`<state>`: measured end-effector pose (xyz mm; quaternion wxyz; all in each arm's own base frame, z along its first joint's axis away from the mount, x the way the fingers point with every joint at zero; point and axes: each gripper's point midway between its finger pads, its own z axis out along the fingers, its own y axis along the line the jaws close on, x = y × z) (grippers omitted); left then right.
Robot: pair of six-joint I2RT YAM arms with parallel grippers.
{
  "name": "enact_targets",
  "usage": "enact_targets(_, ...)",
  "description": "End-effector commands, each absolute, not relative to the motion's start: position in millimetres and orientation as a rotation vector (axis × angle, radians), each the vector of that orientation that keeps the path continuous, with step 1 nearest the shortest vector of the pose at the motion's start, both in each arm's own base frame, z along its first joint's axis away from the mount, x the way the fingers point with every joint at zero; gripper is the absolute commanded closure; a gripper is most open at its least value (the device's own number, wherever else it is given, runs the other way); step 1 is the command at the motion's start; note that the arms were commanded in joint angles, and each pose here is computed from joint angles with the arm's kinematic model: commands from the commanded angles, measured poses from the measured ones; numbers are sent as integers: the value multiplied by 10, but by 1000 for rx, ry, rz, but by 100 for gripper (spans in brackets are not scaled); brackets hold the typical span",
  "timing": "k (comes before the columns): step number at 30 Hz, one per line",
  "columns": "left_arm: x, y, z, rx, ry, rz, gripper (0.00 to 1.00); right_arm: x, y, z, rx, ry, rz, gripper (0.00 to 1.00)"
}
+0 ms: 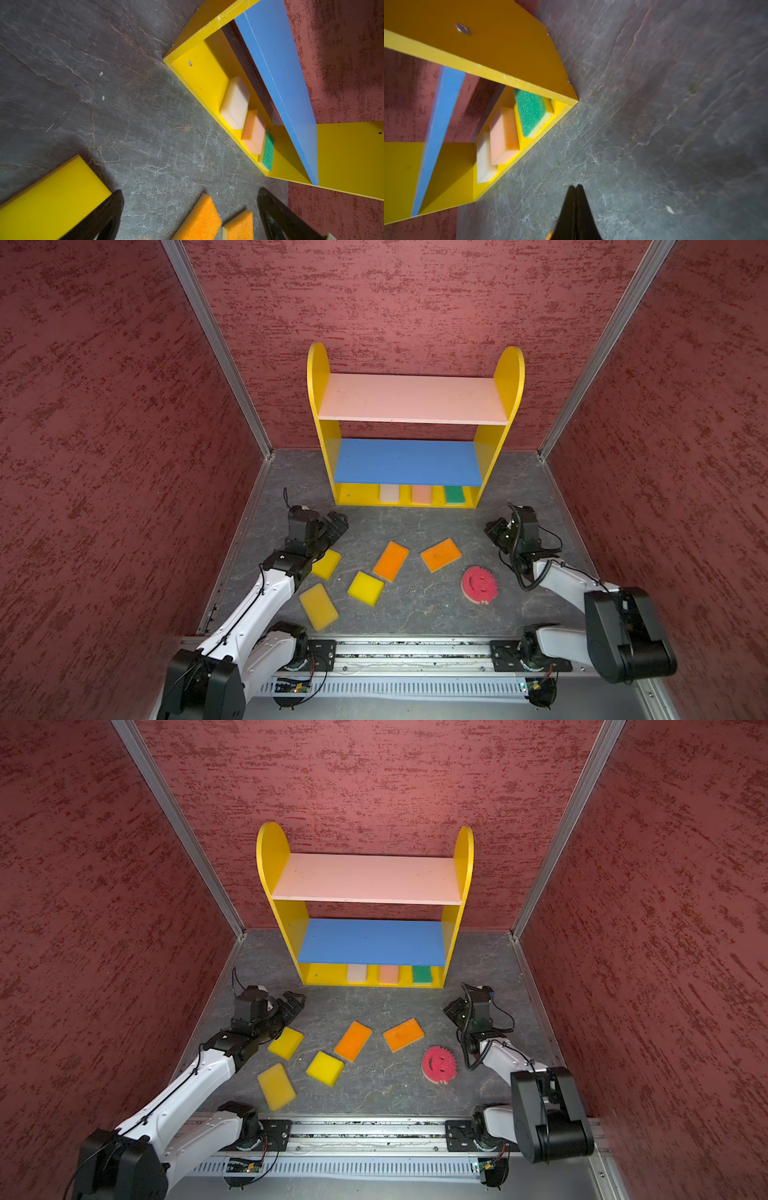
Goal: Place and organize the cleaning sponges onto the shelf
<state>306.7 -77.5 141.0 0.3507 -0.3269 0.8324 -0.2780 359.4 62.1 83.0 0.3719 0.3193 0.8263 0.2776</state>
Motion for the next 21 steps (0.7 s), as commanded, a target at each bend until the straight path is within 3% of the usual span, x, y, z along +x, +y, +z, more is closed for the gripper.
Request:
enact_targets(1,3034,-735,1382,-864,2150,-704,1,3890,903,1134,646,2050,840,93)
enact_targets(21,3044,-849,1366,-842,2174,-715,1,4352,1035,826,658,1918,886,80)
